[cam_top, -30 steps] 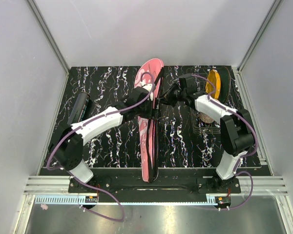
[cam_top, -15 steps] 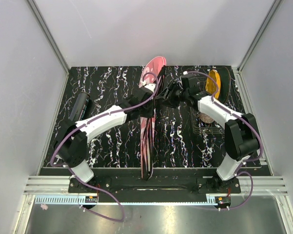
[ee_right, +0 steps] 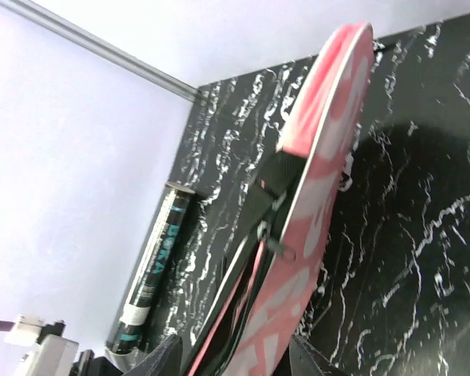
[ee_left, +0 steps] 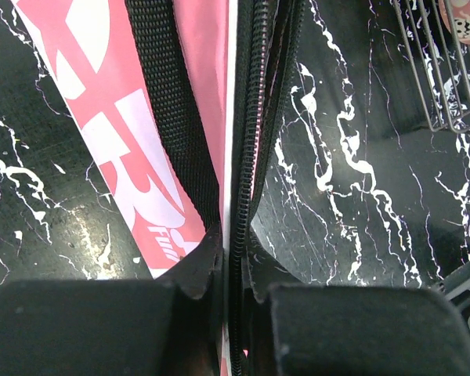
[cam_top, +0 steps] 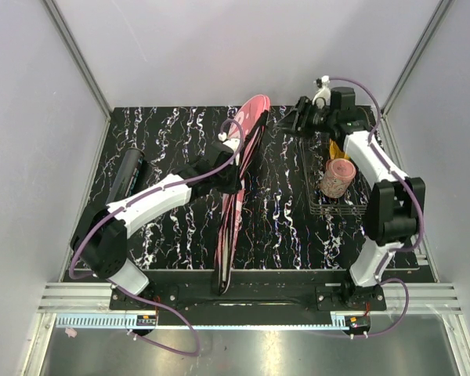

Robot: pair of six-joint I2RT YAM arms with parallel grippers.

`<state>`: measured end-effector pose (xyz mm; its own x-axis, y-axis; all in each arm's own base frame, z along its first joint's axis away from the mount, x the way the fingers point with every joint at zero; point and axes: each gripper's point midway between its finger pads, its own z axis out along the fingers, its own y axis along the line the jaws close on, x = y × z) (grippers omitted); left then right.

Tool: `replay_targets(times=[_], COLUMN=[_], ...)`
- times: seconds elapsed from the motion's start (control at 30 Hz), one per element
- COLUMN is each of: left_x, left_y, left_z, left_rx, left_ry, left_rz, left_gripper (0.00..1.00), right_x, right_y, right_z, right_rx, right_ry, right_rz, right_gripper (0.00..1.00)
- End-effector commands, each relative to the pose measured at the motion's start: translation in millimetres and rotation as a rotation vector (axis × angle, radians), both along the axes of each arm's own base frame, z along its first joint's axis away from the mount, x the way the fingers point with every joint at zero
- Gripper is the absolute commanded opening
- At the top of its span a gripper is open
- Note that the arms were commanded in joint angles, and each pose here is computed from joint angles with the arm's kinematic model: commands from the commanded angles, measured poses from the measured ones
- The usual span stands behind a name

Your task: Pack up the badminton gear

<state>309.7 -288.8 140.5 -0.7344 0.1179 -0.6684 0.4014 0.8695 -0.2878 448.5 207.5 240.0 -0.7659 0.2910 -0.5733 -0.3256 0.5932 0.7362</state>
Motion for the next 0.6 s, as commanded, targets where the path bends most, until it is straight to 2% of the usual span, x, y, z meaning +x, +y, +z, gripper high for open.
replay_targets(times=[0.0,0.17,0.33,0.57], left_x=[4,5,7,8], left_y=[-15,-17,-17,-15], left_z=[42,46,49,47], left_rx=[-0.142,-0.163,-0.180,-0.196], left_ry=[-0.087,-0.088,-0.094,-0.080], left_rz=[-0.064,-0.075,-0.074,-0.072], left_gripper=[0.00,0.00,0.00,0.00], right_x=[21,35,44,51], right_y=[11,20,18,18], right_z=[19,11,-1,-17], right_rx=[0.119,0.175,0.166,0.174], right_ry=[-0.058,-0.041,-0.033,-0.007], right_rz=[0.150,0.243,0.247,0.271], right_gripper=[0.60,0.59,0.59,0.53])
